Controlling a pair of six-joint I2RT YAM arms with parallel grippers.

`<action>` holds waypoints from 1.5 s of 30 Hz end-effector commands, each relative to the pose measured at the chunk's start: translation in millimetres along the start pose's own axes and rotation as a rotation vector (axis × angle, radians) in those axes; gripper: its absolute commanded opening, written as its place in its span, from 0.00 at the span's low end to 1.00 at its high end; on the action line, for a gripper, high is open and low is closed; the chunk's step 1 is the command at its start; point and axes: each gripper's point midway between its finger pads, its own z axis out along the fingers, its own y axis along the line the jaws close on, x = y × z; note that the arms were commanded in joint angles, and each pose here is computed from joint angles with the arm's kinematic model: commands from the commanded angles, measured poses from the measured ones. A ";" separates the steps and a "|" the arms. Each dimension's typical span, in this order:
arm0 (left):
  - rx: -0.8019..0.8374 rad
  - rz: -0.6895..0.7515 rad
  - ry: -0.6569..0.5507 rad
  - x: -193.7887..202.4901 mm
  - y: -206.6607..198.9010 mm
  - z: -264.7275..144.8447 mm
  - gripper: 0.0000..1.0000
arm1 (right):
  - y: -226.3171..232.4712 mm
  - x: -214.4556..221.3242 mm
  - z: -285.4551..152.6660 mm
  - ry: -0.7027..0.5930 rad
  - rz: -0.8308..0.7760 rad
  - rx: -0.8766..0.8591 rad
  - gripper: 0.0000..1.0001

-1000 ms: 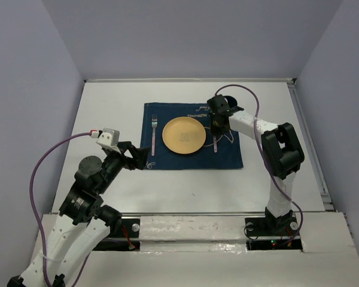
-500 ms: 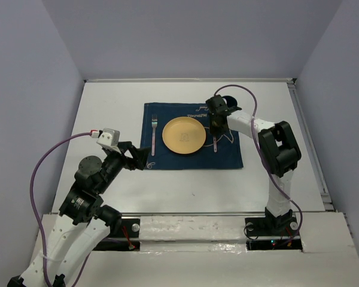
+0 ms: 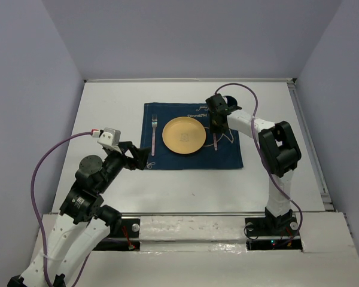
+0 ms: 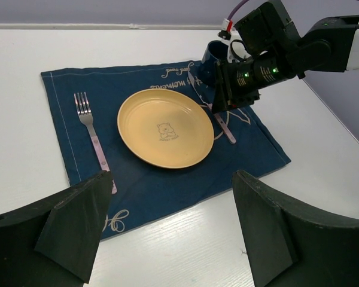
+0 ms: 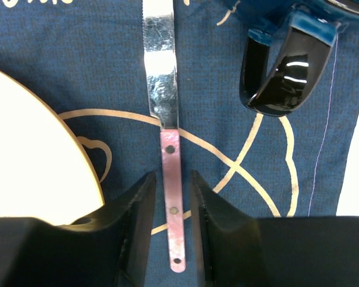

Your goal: Set the dinner table for one person

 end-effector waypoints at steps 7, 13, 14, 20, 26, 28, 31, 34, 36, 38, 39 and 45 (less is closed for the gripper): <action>0.010 0.014 -0.048 -14.8 -2.0 0.7 0.92 | 8.5 -28.1 -17.1 -0.085 0.031 -0.051 0.40; 0.006 0.016 -0.045 -13.8 -0.6 1.8 0.92 | 21.2 -31.9 -54.6 -0.149 0.020 -0.112 0.40; 0.004 0.018 -0.045 -13.9 -0.2 1.8 0.96 | 23.4 -33.9 -70.5 -0.177 0.024 -0.130 0.40; -0.009 0.022 -0.070 -18.2 3.2 0.3 0.99 | 34.7 -38.5 -141.1 -0.323 0.018 -0.272 0.40; 0.006 0.024 -0.100 -25.4 1.3 -1.1 0.99 | 25.7 -13.6 -214.5 -0.454 0.013 -0.413 0.54; 0.000 0.024 -0.122 -30.4 2.9 -2.8 0.99 | 15.5 -13.3 -250.6 -0.542 0.032 -0.468 0.96; -0.013 0.027 -0.160 -38.8 5.6 -8.6 0.99 | -0.9 -5.6 -273.2 -0.634 0.049 -0.503 1.00; -0.037 0.034 -0.237 -53.7 9.1 -21.1 0.99 | -25.5 -1.3 -304.7 -0.782 0.116 -0.539 1.00; -0.063 0.038 -0.283 -62.3 13.5 -28.9 0.99 | -42.1 7.5 -312.3 -0.855 0.156 -0.540 1.00; -0.114 0.038 -0.355 -74.6 22.0 -41.7 0.99 | -59.8 7.7 -313.7 -0.906 0.208 -0.487 1.00; -0.122 0.038 -0.395 -81.2 22.6 -50.3 0.99 | -69.1 12.7 -315.4 -0.923 0.219 -0.469 1.00; -0.252 0.004 -0.450 -91.5 44.0 -65.4 0.99 | -115.2 17.4 -334.3 -1.039 0.354 -0.368 1.00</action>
